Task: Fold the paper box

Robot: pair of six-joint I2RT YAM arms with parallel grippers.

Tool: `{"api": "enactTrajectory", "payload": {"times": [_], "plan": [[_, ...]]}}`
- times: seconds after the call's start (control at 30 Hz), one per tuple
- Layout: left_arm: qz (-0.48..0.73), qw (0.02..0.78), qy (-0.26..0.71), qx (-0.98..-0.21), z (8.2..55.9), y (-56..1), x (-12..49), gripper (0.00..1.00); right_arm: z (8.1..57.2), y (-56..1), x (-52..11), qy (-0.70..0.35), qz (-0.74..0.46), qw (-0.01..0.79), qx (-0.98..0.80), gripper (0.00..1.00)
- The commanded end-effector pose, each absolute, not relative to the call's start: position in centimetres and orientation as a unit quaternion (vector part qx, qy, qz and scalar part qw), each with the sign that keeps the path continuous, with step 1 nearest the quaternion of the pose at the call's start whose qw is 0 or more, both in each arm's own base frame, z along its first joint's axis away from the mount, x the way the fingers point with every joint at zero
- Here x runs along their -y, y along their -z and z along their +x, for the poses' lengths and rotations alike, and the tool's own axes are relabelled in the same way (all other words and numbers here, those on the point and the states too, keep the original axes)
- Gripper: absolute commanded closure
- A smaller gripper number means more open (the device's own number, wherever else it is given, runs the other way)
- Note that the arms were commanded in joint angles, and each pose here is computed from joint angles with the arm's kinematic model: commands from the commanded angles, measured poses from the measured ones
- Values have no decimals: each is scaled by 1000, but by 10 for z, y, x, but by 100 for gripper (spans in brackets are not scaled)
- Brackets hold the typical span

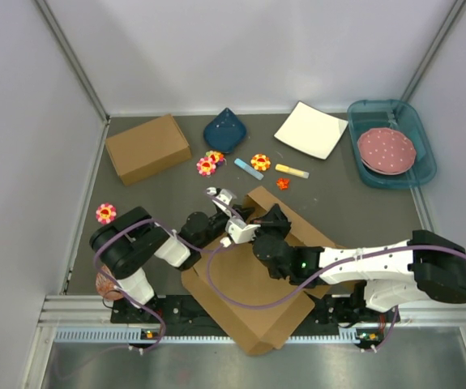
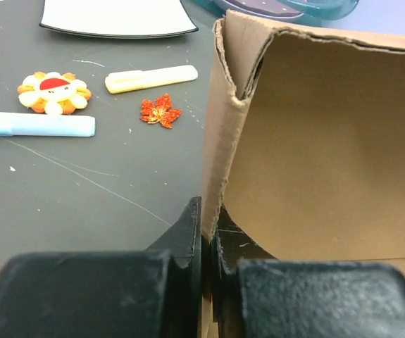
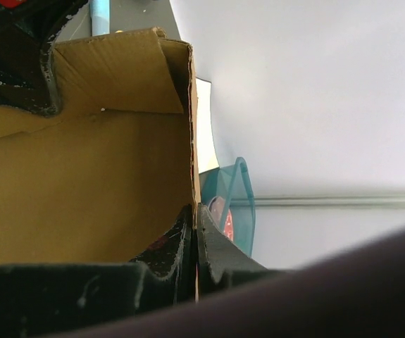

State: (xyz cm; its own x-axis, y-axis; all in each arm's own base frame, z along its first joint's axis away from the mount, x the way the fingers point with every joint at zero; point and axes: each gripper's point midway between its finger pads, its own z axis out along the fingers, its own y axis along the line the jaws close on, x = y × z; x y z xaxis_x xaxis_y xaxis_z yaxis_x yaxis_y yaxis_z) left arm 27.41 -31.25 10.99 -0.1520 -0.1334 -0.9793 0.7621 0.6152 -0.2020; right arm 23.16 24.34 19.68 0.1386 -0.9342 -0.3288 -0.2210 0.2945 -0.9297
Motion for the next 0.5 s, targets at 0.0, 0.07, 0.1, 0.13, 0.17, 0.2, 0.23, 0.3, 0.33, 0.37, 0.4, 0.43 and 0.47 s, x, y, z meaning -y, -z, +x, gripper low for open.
{"api": "enactTrajectory", "payload": {"times": [0.0, 0.07, 0.1, 0.13, 0.17, 0.2, 0.23, 0.3, 0.33, 0.37, 0.4, 0.43, 0.47], "plan": [[247, 635, 406, -610, 264, -140, 329, 100, 226, -188, -253, 291, -506, 569, -579, 100], [248, 640, 396, -610, 266, -142, 329, 100, 226, -188, -252, 291, -504, 569, -580, 100], [249, 642, 391, -611, 266, -142, 329, 100, 226, -188, -252, 291, -503, 570, -581, 100], [248, 645, 387, -611, 267, -144, 328, 100, 226, -189, -251, 292, -501, 570, -582, 100], [242, 651, 376, -613, 270, -145, 324, 100, 226, -190, -250, 290, -495, 573, -585, 100], [239, 653, 372, -615, 271, -145, 323, 100, 226, -192, -250, 289, -487, 576, -589, 94], [236, 658, 368, -613, 271, -147, 320, 100, 226, -194, -249, 286, -483, 579, -592, 86], [229, 662, 359, -617, 274, -147, 316, 100, 225, -203, -249, 263, -464, 587, -609, 63], [227, 665, 357, -615, 274, -149, 315, 100, 223, -206, -248, 254, -460, 590, -613, 58], [228, 665, 356, -616, 274, -149, 314, 100, 222, -213, -247, 238, -445, 600, -621, 54], [227, 665, 356, -616, 273, -149, 313, 100, 222, -218, -247, 231, -441, 602, -624, 48], [214, 671, 348, -618, 277, -151, 309, 100, 220, -221, -247, 225, -439, 605, -625, 45], [213, 671, 347, -620, 277, -150, 309, 100, 220, -227, -245, 217, -431, 611, -628, 43]]}}
